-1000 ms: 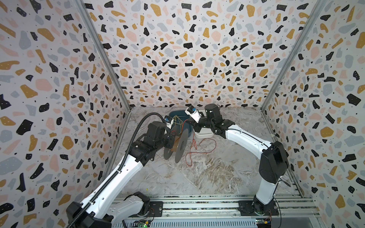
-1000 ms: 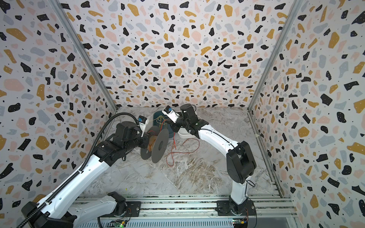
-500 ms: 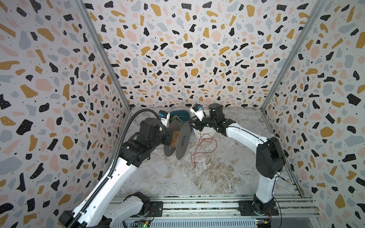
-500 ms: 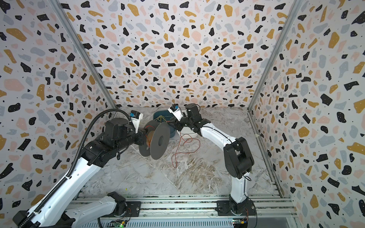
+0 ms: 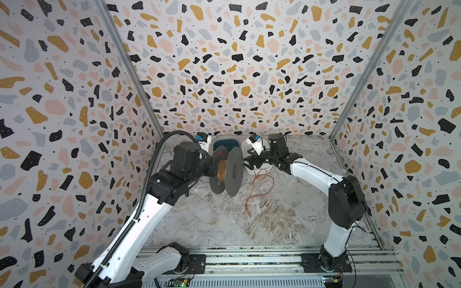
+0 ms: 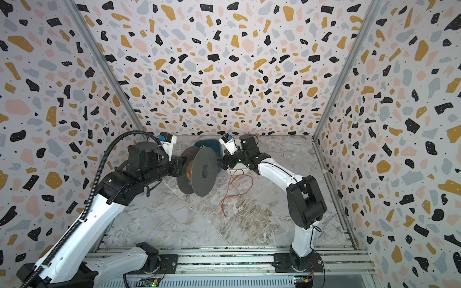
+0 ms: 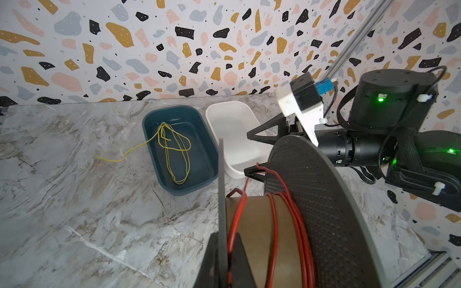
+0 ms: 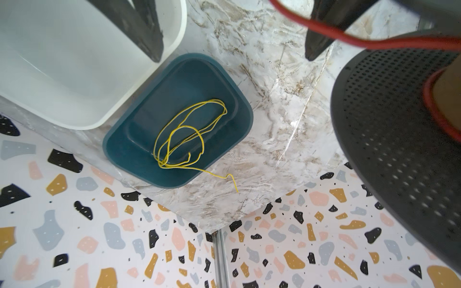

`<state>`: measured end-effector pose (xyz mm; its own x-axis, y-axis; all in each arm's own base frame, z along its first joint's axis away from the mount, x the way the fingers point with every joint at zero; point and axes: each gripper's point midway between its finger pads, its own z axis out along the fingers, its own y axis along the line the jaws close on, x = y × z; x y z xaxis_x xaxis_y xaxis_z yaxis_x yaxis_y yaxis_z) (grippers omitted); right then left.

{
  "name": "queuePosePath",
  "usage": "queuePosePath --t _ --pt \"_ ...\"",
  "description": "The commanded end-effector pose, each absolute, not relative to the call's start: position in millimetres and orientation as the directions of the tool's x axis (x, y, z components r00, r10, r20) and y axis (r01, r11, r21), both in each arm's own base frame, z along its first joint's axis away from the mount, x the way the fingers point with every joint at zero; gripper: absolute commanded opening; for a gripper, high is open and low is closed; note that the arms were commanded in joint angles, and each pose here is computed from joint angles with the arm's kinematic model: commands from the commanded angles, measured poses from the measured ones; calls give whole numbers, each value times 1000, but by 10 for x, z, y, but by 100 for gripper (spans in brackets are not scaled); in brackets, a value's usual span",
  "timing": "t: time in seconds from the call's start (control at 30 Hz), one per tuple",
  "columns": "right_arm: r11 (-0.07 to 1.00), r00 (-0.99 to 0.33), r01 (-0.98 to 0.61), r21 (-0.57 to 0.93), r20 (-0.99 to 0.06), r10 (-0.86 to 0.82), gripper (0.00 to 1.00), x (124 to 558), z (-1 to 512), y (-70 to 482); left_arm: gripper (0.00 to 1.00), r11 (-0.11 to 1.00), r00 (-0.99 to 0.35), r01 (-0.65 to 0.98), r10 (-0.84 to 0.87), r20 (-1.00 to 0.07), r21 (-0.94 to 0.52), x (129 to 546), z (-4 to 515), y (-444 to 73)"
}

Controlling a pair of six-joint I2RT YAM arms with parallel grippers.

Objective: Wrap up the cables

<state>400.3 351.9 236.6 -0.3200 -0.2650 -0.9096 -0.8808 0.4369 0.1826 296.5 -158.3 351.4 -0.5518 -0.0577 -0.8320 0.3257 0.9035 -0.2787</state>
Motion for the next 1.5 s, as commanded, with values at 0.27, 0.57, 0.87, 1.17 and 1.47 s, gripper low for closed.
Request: queuePosePath --t 0.27,0.57,0.87,1.17,1.47 --pt "587 -400 -758 284 -913 -76 87 4048 2979 2839 0 830 -460 308 -298 -837 -464 3171 4092 -1519" --pt "606 -488 -715 348 -870 -76 76 3649 2509 2638 0 805 -448 295 -359 -819 -515 3247 4172 -1499" --pt "435 -499 -816 380 -843 -201 63 3074 1974 3013 0 804 -445 303 -356 -822 -512 3237 4189 -1496" --pt "403 -537 -816 415 -802 -261 50 2975 1527 3263 0 806 -437 311 -348 -829 -503 3194 4223 -1476" --pt "400 -584 -794 458 -759 -288 34 2935 1202 3395 0 804 -438 326 -337 -833 -497 3189 4246 -1491"
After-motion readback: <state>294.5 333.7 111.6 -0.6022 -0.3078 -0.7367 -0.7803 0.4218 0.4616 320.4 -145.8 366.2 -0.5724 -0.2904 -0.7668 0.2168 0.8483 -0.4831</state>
